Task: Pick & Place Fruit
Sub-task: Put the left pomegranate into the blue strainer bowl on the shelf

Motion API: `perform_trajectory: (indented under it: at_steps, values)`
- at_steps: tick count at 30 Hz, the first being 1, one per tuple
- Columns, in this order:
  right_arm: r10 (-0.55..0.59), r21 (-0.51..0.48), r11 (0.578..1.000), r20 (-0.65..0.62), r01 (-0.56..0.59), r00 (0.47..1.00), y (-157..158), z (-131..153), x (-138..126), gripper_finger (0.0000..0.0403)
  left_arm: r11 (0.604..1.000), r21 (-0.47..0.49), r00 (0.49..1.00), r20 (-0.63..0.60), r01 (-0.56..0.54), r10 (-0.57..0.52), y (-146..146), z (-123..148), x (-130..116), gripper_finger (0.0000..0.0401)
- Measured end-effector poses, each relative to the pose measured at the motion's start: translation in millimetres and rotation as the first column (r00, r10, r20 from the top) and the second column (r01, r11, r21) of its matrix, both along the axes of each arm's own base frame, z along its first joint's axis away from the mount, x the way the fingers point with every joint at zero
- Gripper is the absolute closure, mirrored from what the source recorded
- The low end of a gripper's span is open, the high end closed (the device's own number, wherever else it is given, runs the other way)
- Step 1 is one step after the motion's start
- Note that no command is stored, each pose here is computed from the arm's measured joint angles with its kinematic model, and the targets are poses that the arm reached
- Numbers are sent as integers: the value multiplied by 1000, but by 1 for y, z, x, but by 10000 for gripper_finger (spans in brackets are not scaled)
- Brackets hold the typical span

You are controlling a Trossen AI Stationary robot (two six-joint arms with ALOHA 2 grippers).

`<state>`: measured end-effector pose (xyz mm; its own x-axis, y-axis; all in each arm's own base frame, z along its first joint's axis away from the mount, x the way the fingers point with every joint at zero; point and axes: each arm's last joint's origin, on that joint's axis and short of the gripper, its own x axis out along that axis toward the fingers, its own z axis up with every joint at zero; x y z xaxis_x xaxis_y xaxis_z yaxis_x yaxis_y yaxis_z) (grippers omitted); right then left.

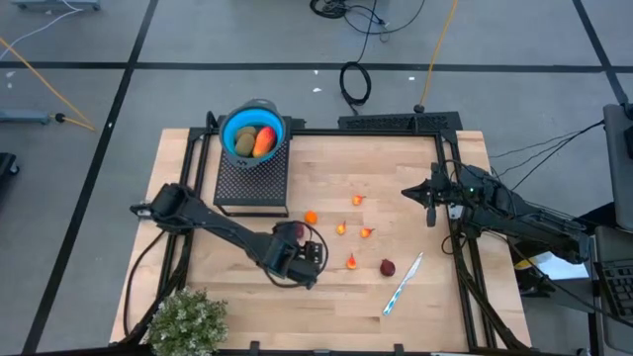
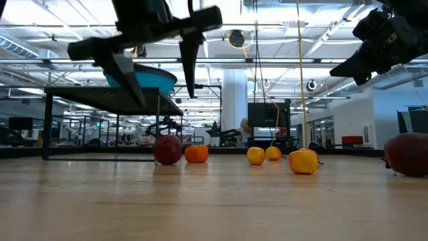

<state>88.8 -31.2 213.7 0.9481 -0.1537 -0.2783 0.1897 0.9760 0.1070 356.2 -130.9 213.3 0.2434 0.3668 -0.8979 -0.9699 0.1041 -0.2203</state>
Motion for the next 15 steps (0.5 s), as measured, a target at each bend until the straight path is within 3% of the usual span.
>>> perform_trajectory:
  at_steps: [15]
  values:
    - [-1,0,1000,0,1,1000,0,0,0,403,998,41,996,-81,-41,45,25,-16,10,77]
